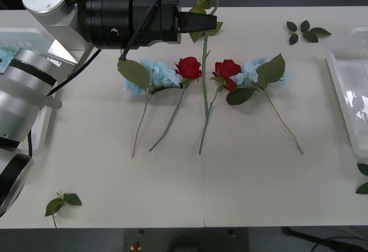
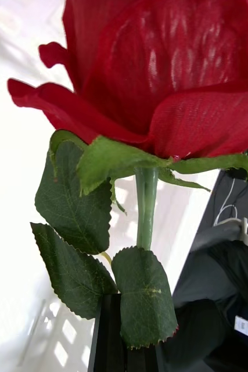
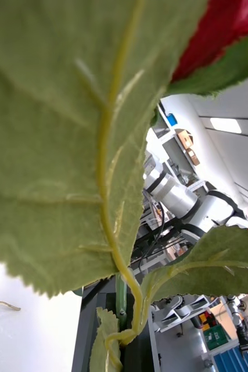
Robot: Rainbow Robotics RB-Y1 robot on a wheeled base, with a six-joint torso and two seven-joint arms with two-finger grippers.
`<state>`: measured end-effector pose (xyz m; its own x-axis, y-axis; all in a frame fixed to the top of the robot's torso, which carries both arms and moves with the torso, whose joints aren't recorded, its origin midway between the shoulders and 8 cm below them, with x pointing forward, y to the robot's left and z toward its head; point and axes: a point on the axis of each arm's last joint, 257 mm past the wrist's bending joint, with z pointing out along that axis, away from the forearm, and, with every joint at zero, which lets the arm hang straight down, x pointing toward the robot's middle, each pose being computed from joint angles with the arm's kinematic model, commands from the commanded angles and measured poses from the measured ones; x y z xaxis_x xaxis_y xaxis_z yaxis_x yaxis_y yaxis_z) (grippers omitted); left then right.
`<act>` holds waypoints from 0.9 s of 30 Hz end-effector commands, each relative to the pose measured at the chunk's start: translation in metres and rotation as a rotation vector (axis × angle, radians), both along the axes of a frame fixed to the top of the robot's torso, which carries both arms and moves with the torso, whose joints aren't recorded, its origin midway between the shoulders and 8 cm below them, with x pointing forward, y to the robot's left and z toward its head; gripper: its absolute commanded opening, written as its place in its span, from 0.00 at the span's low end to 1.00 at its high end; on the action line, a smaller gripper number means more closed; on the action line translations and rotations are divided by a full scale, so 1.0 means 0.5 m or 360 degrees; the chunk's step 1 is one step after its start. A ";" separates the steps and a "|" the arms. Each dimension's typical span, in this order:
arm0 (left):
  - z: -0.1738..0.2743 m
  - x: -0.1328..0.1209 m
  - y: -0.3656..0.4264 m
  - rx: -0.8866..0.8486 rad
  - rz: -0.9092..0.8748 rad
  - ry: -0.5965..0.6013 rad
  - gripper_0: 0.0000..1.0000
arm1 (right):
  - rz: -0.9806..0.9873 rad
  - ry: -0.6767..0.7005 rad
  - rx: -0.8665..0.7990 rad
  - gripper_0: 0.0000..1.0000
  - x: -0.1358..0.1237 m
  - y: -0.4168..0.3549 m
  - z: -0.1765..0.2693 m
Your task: Put the red flowers into the right box and the blue flowers into the left box
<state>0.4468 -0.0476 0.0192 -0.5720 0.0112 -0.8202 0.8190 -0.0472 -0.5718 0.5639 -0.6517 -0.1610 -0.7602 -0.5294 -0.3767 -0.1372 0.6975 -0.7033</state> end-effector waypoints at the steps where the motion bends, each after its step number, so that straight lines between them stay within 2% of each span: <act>1: 0.050 -0.007 -0.002 -0.0046 -0.0010 -0.0127 0.00 | -0.0033 -0.0039 -0.0004 0.00 0.010 -0.005 -0.004; 8: 0.050 -0.007 -0.002 -0.0046 -0.0010 -0.0127 0.00 | -0.0056 -0.0064 -0.0006 0.00 0.011 -0.012 -0.031; 10: 0.050 -0.007 -0.002 -0.0046 -0.0010 -0.0127 0.00 | -0.0057 -0.0074 -0.0003 0.30 0.012 -0.012 -0.029; 12: 0.050 -0.007 -0.002 -0.0046 -0.0010 -0.0127 0.00 | -0.0058 -0.0077 0.0007 0.67 0.013 -0.009 -0.032; 14: 0.050 -0.007 -0.002 -0.0046 -0.0010 -0.0127 0.00 | -0.0060 -0.0080 0.0016 0.87 0.014 -0.008 -0.032; 15: 0.050 -0.007 -0.002 -0.0046 -0.0010 -0.0127 0.00 | -0.0056 -0.0079 0.0021 0.93 0.014 -0.006 -0.034; 18: 0.050 -0.007 -0.002 -0.0046 -0.0010 -0.0127 0.00 | -0.0051 -0.0083 0.0051 0.99 0.017 0.003 -0.040; 20: 0.050 -0.007 -0.002 -0.0046 -0.0010 -0.0127 0.00 | -0.0047 -0.0086 0.0088 1.00 0.020 0.014 -0.048; 27: 0.050 -0.007 -0.002 -0.0046 -0.0010 -0.0127 0.00 | 0.0007 -0.0055 0.0523 1.00 0.031 0.143 -0.084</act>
<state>0.4468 -0.0476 0.0192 -0.5720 0.0112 -0.8202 0.8190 -0.0472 -0.5718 0.5628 -0.6043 -0.2286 -0.7799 -0.3879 -0.4912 -0.1136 0.8595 -0.4984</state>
